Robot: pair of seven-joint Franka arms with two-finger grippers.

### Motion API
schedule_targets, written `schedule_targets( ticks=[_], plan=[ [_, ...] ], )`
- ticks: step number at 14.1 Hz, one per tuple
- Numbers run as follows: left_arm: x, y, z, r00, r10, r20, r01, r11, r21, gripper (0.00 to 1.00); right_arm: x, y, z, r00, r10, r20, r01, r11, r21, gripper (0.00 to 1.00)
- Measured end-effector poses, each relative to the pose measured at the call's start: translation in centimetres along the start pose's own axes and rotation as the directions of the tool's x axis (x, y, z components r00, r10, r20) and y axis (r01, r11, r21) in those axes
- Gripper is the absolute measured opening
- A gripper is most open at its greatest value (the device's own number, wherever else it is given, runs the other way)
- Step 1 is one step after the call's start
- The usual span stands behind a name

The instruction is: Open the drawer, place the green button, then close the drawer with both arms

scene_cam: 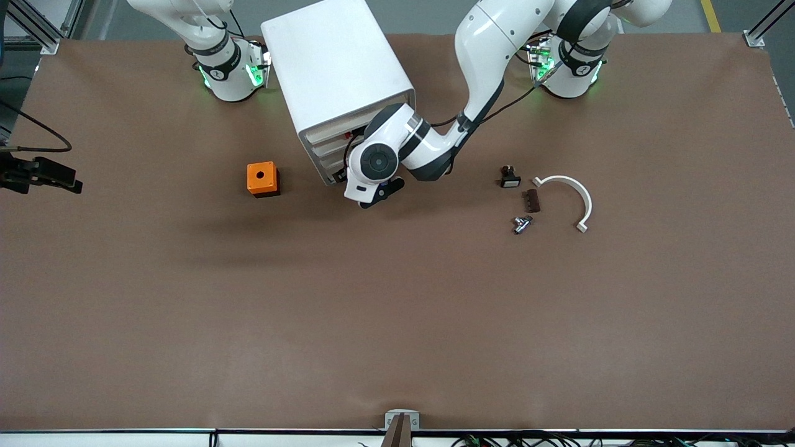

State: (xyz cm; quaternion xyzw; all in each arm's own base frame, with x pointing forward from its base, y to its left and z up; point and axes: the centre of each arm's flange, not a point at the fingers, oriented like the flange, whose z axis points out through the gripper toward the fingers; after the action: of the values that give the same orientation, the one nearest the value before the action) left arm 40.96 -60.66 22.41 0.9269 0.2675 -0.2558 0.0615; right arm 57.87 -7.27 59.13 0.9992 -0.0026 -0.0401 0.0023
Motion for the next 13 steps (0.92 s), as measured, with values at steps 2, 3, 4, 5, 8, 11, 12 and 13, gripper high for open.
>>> schedule_targets(
  ticks=[2, 3, 4, 5, 8, 11, 12, 13],
  plan=[
    [2.0, 0.1, -2.5, 1.000, -0.025, -0.010, 0.025, 0.999, -0.035, 1.00, 0.0, 0.0, -0.2, 1.000, 0.000, -0.005, 0.000, 1.000, -0.001, 1.00],
    [3.3, 0.0, -4.2, 0.999, -0.041, -0.014, 0.040, 0.997, -0.059, 1.00, 0.0, 0.0, -0.3, 1.000, 0.000, -0.005, 0.000, 1.000, -0.001, 1.00],
    [4.4, 0.1, -6.1, 0.998, -0.054, -0.016, 0.053, 0.995, -0.088, 1.00, 0.0, 0.1, -0.3, 1.000, 0.001, -0.006, -0.001, 1.000, -0.001, 1.00],
    [5.3, 0.0, -8.2, 0.998, -0.063, -0.023, 0.060, 0.991, -0.117, 1.00, 0.0, 0.1, -0.3, 1.000, 0.002, -0.003, -0.002, 1.000, -0.001, 1.00],
    [6.3, -0.5, -15.6, 0.992, -0.048, -0.114, 0.025, 0.981, -0.192, 1.00, -0.6, 0.1, -0.1, 0.999, 0.002, 0.041, -0.003, 1.000, 0.005, 1.00],
    [7.1, -3.3, -24.6, 0.974, -0.032, -0.223, -0.013, 0.980, -0.197, 1.00, -0.7, -0.2, -0.2, 0.999, -0.002, 0.041, 0.002, 1.000, 0.005, 1.00],
    [7.7, -5.0, -27.8, 0.967, -0.011, -0.255, -0.035, 0.984, -0.176, 1.00, -0.7, -0.4, -0.4, 0.999, -0.006, 0.039, 0.006, 1.000, 0.006, 1.00],
    [8.3, -6.9, -30.9, 0.961, 0.015, -0.276, -0.059, 0.986, -0.153, 1.00, -0.8, -0.7, -0.6, 0.999, -0.011, 0.037, 0.011, 1.000, 0.006, 1.00]
  ],
)
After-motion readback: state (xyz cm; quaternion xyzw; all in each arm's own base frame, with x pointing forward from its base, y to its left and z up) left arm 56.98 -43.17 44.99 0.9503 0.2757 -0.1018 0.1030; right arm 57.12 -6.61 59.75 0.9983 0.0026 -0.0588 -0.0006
